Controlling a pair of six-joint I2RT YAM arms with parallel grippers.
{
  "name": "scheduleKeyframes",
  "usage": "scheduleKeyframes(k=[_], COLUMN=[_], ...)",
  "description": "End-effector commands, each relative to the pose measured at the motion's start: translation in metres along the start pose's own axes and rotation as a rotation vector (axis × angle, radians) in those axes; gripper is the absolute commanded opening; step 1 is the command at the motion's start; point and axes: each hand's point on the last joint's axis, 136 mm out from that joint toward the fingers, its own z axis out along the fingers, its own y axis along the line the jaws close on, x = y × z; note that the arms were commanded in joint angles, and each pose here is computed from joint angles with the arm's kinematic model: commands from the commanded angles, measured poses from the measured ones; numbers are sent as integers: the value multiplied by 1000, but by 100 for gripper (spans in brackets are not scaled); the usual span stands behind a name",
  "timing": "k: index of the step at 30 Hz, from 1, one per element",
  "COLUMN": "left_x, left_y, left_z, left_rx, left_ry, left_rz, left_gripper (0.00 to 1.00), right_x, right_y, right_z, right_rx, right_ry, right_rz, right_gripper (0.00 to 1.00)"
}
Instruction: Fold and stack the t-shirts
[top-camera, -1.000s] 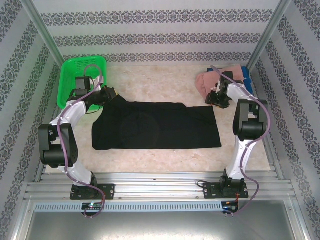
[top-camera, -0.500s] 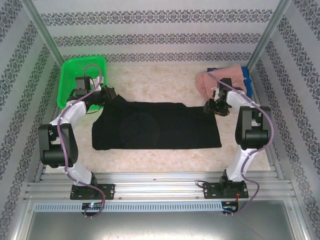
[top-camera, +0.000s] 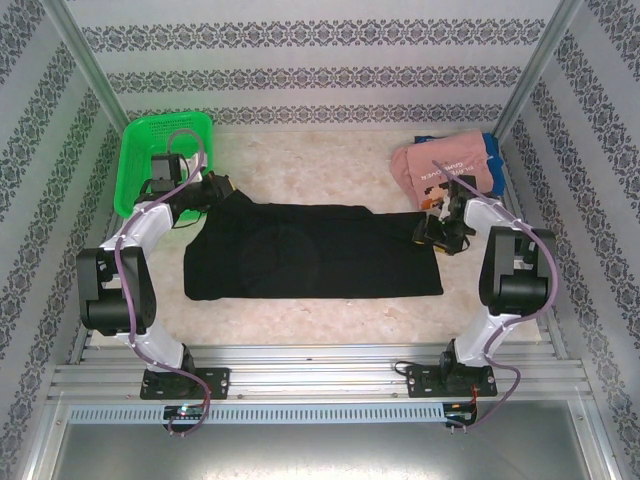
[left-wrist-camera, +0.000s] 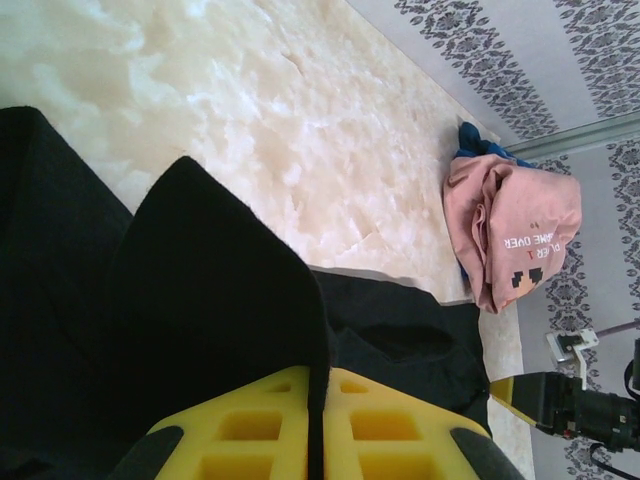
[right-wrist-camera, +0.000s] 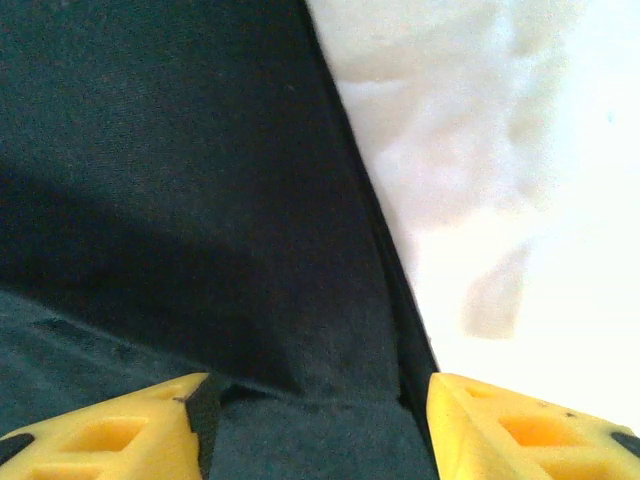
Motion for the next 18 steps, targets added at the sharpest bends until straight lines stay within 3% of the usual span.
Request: scheduleKeyframes(k=[1, 11, 18], left_x=[-3, -5, -4], left_y=[-8, -11, -12], left_z=[1, 5, 6], left_rx=[38, 57, 56], left_ry=[-24, -24, -20], left_rz=[23, 21, 27], left_gripper=[10, 10, 10], right_x=[9, 6, -13], right_y=[8, 11, 7], right_z=[-10, -6, -2], right_rx=[-87, -251, -292], right_ry=[-9, -58, -100], right_rz=[163, 485, 568], right_gripper=[60, 61, 58])
